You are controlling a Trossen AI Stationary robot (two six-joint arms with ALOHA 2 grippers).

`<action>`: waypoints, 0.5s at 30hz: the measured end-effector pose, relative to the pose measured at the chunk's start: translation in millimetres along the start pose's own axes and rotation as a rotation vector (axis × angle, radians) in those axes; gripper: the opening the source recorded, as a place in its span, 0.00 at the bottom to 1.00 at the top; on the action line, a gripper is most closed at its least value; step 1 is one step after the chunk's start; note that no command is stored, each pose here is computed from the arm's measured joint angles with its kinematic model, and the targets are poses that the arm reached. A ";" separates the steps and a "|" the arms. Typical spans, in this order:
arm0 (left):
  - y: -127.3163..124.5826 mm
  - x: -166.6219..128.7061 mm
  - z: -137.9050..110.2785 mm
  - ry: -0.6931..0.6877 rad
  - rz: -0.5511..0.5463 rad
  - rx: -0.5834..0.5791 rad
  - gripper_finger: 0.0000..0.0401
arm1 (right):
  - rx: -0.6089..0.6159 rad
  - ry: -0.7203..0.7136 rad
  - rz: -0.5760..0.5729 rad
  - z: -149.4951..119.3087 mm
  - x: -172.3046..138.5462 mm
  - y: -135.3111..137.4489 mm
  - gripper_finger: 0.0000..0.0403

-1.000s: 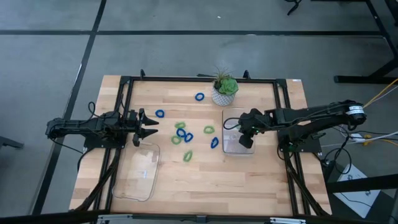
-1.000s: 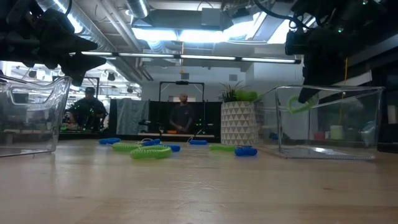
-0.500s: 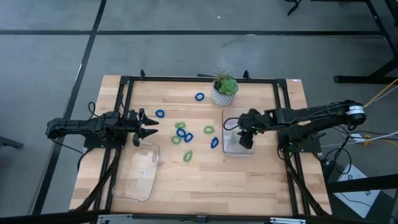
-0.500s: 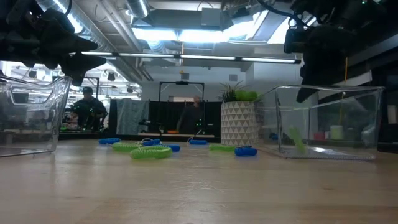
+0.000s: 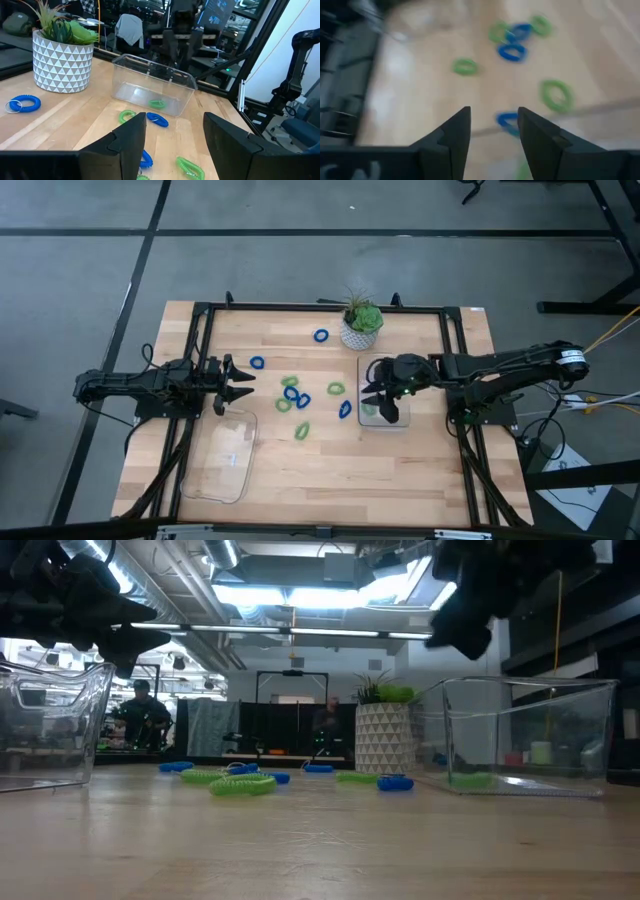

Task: Sort spring keychains
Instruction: Put the green spring keychain into the top transparent bin

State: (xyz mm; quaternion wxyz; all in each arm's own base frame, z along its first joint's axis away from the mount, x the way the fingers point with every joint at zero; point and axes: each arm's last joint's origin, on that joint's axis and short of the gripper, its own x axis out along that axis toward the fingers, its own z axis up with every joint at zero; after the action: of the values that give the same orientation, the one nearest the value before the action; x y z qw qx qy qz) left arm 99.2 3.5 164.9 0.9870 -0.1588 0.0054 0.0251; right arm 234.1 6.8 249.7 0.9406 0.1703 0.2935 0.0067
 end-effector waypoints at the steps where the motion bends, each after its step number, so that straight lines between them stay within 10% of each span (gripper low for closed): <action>1: 0.0 0.0 0.0 0.000 0.000 0.000 0.48 | -0.003 -0.014 0.033 2.1 -0.1 1.5 0.39; 15: 0.0 0.0 0.0 0.000 0.000 0.000 0.48 | -0.155 -0.110 0.084 48.6 -11.3 19.7 0.37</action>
State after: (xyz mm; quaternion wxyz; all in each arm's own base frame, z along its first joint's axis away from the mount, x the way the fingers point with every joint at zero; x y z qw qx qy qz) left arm 99.2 3.5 164.9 0.9870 -0.1589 0.0055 0.0252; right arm 253.3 8.7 299.7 0.9645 0.1091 0.2328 0.0595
